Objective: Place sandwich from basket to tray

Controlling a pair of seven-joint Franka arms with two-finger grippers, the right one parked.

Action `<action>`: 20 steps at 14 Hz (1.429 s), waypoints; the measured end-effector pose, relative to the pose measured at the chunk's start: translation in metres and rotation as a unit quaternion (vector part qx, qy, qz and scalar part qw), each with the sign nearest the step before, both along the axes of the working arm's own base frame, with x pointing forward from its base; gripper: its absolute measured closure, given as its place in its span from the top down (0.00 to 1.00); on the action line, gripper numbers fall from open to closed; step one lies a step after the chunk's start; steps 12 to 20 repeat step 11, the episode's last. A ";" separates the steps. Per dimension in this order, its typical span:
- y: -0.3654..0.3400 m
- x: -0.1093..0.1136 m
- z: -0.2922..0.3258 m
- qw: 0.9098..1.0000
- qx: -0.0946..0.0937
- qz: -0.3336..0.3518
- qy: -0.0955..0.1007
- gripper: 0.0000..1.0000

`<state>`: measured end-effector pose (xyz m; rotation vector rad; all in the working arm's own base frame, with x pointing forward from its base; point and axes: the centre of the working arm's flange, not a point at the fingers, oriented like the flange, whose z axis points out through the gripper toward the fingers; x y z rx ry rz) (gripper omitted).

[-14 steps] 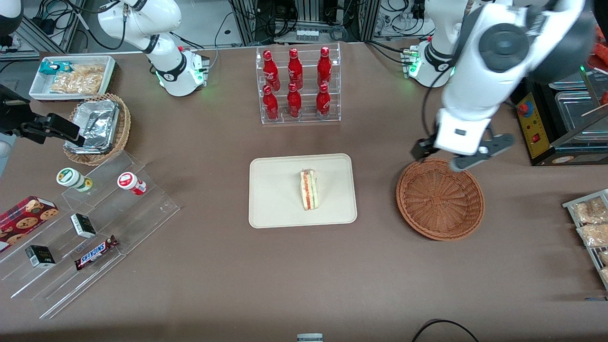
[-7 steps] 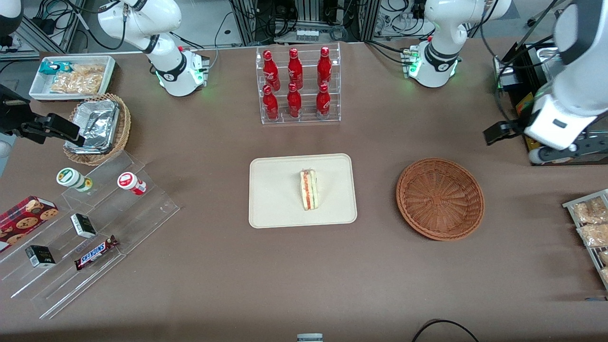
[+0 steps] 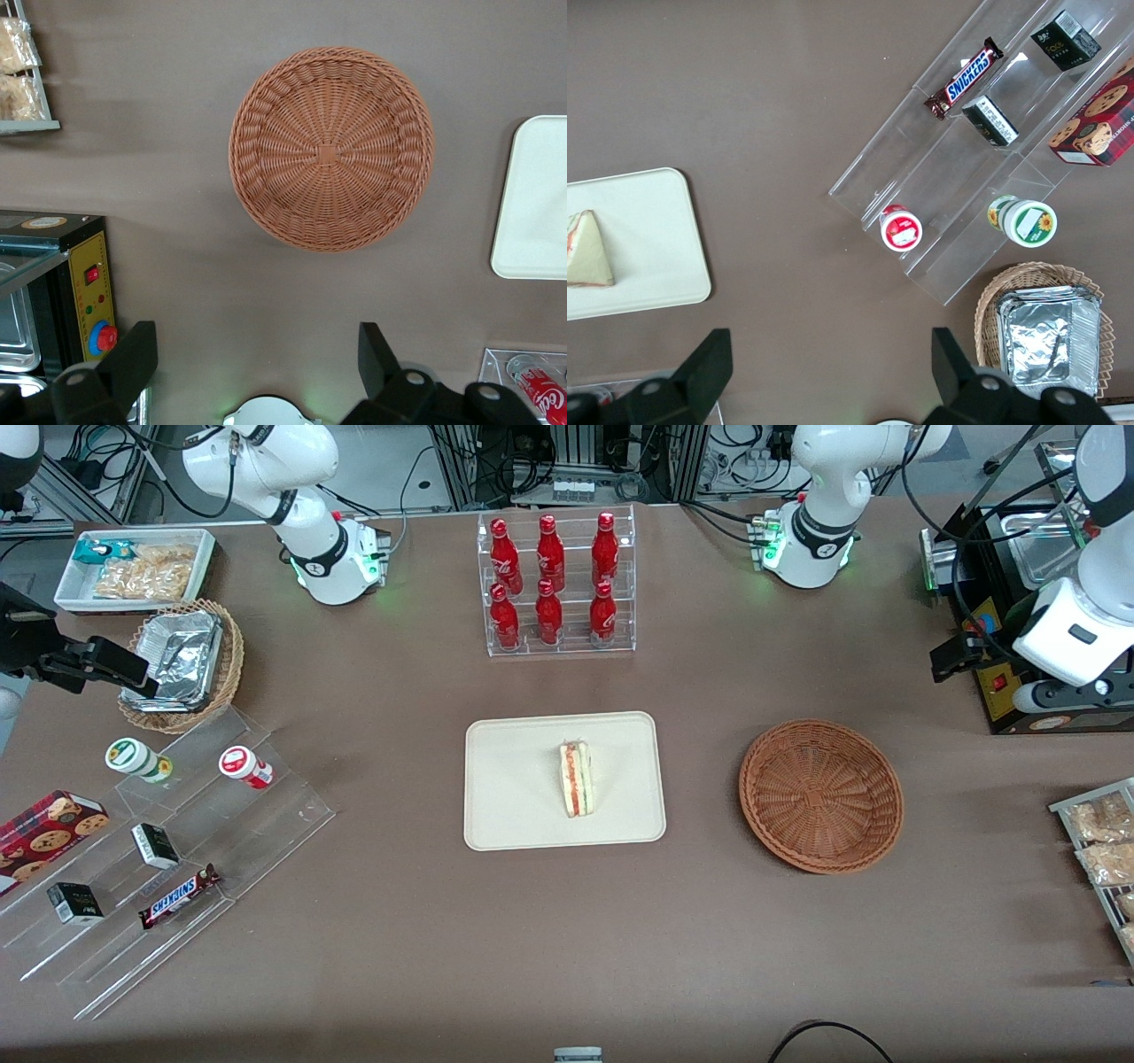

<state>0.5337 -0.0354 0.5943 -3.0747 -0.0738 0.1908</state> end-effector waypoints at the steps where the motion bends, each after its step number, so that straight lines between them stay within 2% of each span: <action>1: -0.001 -0.002 0.005 1.000 -0.001 -0.008 -0.005 1.00; 5: 0.000 -0.014 0.030 0.999 0.000 -0.021 -0.028 1.00; 8: -0.005 -0.016 0.036 0.999 -0.024 -0.032 -0.037 1.00; 20: -0.004 -0.014 0.035 0.998 -0.028 -0.046 -0.039 1.00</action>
